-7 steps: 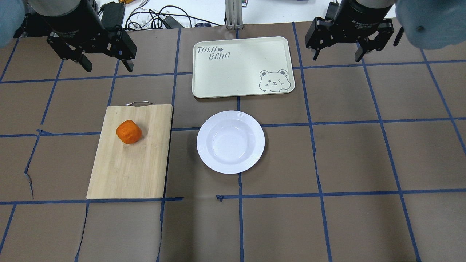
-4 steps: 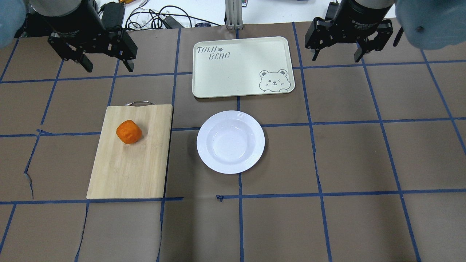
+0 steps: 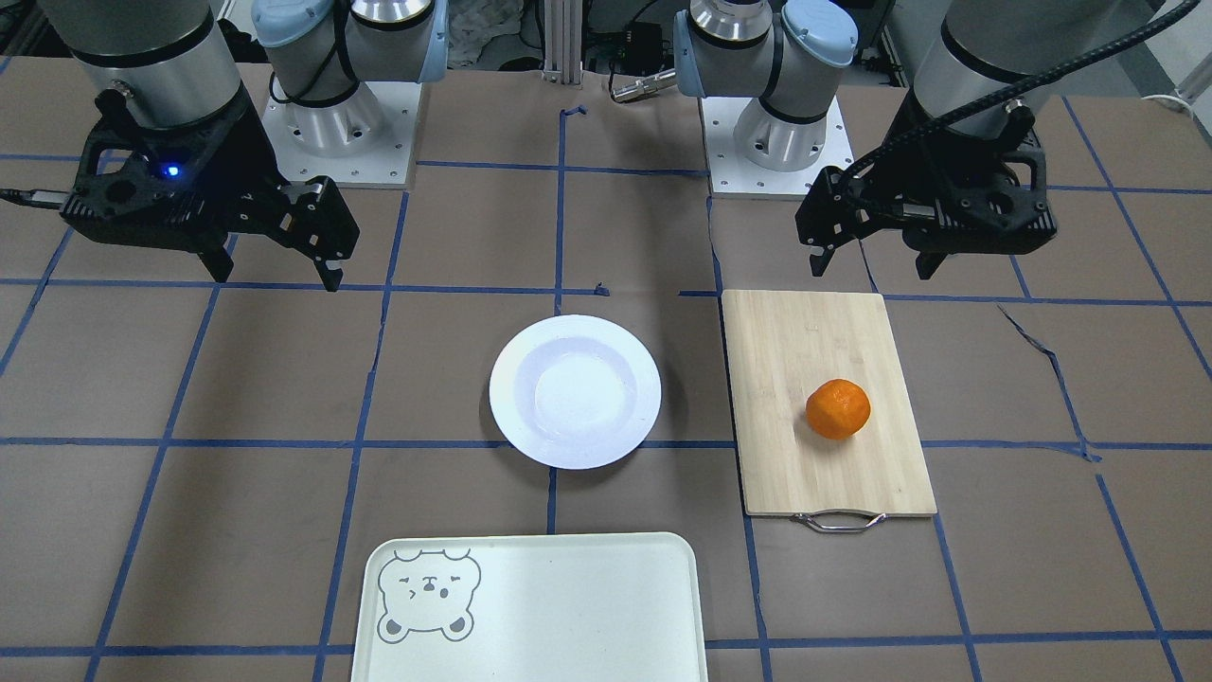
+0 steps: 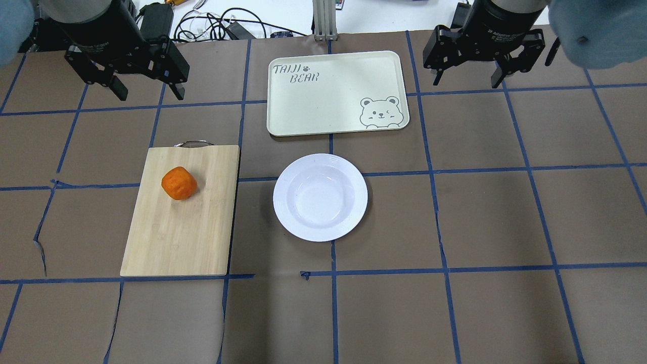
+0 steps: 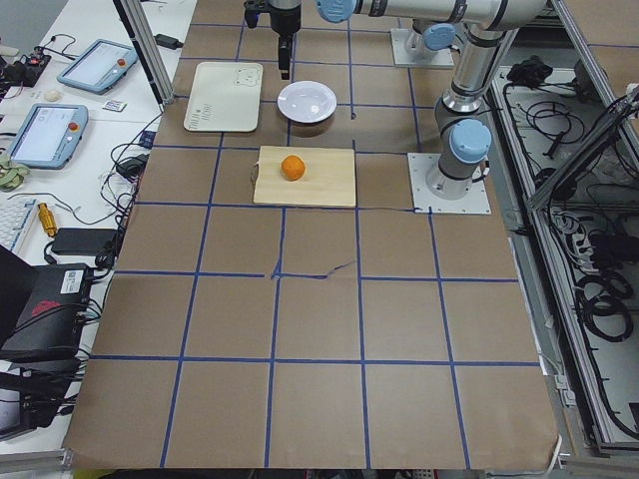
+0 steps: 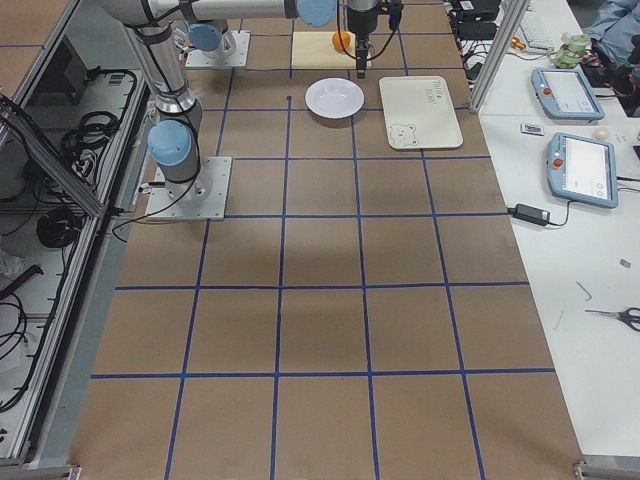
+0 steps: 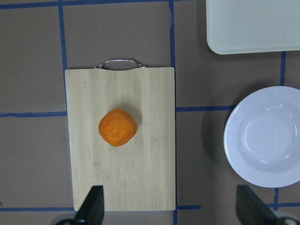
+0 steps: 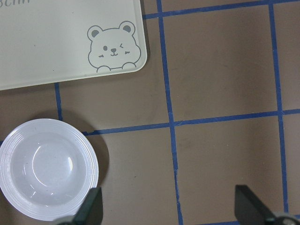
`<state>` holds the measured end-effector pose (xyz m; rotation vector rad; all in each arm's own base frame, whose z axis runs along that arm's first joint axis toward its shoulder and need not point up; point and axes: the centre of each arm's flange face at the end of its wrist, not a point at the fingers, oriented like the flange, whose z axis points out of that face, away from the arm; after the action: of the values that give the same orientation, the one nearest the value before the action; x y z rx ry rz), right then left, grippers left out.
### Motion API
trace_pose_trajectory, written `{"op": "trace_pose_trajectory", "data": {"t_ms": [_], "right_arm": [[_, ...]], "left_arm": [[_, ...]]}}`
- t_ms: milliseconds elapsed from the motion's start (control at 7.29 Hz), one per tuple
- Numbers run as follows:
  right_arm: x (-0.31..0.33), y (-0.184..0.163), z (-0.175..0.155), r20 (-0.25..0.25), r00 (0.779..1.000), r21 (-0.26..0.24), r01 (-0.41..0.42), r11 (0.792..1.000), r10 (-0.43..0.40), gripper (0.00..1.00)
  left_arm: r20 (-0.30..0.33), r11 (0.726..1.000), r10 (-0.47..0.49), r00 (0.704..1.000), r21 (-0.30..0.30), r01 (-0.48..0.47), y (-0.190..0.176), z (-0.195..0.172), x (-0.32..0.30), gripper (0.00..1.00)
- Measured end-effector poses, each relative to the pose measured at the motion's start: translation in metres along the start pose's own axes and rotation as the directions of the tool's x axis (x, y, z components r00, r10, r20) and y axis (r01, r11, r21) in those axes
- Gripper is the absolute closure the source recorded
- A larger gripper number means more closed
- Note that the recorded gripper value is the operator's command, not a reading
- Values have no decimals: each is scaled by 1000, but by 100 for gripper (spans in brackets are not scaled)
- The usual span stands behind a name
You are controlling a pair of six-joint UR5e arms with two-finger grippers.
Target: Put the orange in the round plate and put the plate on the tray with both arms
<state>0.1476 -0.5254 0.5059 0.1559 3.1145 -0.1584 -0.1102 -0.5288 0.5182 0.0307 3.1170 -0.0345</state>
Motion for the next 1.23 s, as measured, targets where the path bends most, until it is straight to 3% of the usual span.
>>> {"op": "trace_pose_trajectory", "data": {"t_ms": [1234], "right_arm": [[1, 1, -1, -2, 1000, -3, 2, 1000, -2, 0]], "left_arm": [[-7, 1000, -17, 1000, -8, 17, 0, 2, -2, 0]]}}
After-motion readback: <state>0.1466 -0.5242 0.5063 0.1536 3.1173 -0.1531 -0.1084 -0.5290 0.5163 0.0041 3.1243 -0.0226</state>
